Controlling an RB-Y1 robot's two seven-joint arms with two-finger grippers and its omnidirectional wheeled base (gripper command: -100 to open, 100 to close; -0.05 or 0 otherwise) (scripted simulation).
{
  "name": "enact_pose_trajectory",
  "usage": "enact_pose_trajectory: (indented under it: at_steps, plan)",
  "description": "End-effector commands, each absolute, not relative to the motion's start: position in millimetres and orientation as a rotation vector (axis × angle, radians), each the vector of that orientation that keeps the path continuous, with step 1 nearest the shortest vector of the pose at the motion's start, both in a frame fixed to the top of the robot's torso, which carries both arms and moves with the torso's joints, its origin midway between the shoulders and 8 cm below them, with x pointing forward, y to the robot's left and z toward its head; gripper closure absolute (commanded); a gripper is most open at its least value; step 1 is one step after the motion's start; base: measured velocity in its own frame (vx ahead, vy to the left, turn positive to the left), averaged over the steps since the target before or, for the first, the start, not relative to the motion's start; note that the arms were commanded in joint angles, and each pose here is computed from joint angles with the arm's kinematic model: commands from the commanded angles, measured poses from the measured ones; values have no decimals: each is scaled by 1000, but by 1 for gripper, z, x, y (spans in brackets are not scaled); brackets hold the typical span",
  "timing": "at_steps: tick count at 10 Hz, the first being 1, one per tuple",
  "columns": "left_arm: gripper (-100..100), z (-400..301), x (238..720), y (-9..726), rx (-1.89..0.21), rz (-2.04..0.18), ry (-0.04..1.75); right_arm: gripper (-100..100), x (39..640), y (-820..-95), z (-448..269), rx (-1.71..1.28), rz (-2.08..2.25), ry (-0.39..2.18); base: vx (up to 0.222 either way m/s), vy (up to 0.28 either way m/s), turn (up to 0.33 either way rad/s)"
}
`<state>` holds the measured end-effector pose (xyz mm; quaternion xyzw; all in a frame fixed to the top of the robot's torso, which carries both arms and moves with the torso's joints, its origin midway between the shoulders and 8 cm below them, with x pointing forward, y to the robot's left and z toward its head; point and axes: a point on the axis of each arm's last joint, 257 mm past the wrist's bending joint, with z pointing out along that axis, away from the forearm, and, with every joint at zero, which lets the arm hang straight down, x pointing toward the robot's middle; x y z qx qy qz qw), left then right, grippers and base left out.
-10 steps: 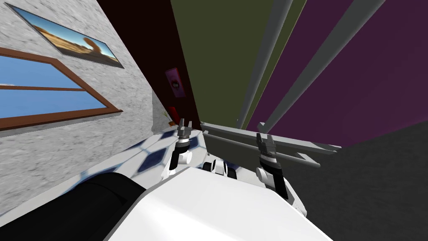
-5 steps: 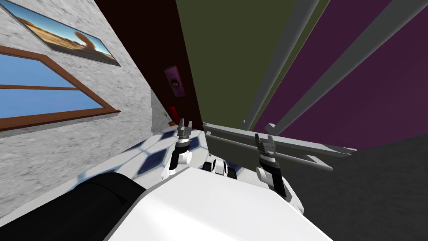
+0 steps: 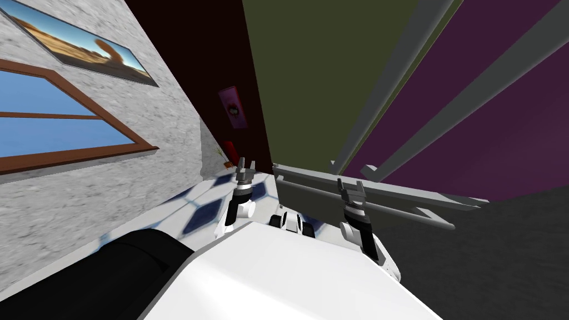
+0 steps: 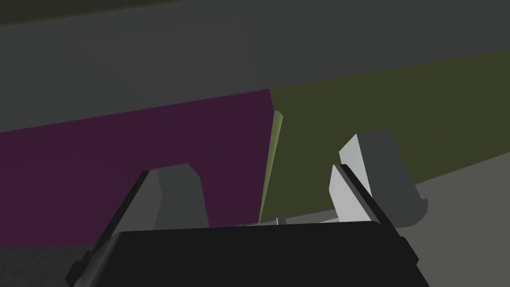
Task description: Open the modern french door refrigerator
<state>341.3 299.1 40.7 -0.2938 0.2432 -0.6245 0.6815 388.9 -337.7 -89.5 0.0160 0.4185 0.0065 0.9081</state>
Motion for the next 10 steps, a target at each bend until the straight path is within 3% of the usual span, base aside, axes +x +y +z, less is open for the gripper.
enact_pose_trajectory:
  at_steps: [1, 10]
  plan:
    - [0, 41, 341, 299, -659, -1401, 546, -100, 390, -339, -93, -1, -63, 867, 1, 45, -3]
    - [0, 41, 341, 299, -659, -1401, 546, -100, 394, -349, -121, -114, -322, 898, 9, 79, -8]
